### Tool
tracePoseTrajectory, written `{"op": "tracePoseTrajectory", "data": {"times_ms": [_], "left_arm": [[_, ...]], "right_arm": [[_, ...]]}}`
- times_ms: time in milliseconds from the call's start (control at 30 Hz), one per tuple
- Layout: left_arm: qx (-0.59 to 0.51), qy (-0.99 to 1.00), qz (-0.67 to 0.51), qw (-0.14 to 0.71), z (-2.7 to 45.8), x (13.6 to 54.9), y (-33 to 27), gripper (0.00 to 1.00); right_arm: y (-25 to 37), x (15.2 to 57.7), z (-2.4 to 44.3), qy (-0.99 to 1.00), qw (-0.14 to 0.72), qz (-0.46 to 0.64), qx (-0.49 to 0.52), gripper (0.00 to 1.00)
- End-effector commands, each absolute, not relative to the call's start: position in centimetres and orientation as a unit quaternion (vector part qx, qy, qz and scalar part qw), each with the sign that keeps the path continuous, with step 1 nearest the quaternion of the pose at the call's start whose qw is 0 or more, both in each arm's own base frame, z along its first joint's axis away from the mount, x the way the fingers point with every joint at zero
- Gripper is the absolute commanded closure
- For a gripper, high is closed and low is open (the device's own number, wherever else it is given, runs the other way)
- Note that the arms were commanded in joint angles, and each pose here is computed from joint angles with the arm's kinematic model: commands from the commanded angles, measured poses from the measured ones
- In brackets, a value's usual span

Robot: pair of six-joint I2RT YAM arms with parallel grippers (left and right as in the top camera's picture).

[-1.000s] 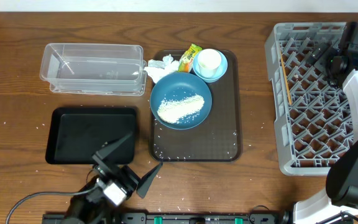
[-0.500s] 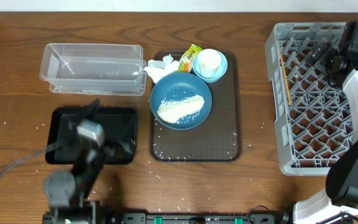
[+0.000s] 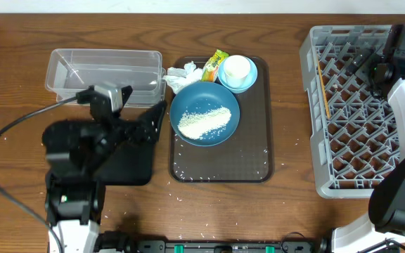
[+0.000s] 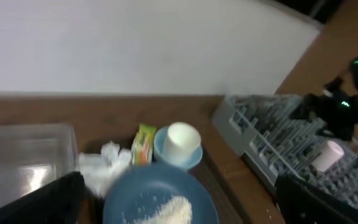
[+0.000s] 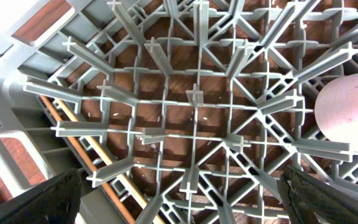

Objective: Sort waste into correct bins and load items into the dishwasher rack
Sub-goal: 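Lower the left gripper onto the blue plate's rim and close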

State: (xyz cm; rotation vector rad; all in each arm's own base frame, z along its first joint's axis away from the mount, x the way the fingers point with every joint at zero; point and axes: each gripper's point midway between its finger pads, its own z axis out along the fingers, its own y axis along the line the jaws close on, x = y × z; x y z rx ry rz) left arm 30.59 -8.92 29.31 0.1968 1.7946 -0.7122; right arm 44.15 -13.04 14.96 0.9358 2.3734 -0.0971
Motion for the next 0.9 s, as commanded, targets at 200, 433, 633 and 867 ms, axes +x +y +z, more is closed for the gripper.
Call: {"op": "tracePoseTrajectory", "data": {"times_ms": [200,433,633,867], "left_arm": [[0.059,0.923,-0.146,0.351,26.6,33.1,-9.0,0.02],[0.151,0.913,-0.270,0.264,25.2,32.0,-18.5,0.02],[0.224,0.927,-0.178,0.243,19.9,32.7,-22.8,0.02],[0.281,0.927,-0.079,0.233,14.3,32.6,-27.0,0.02]], "right_arm": [[-13.2,44.2,14.3,0.888,0.284,-0.037,0.361,0.01],[-13.2,44.1,14.3,0.888,0.284,-0.037,0.361,0.01],[-13.2,44.1,14.3,0.888,0.284,-0.037,0.361,0.01],[-13.2,44.1,14.3,0.888,0.284,-0.037,0.361,0.01]]}}
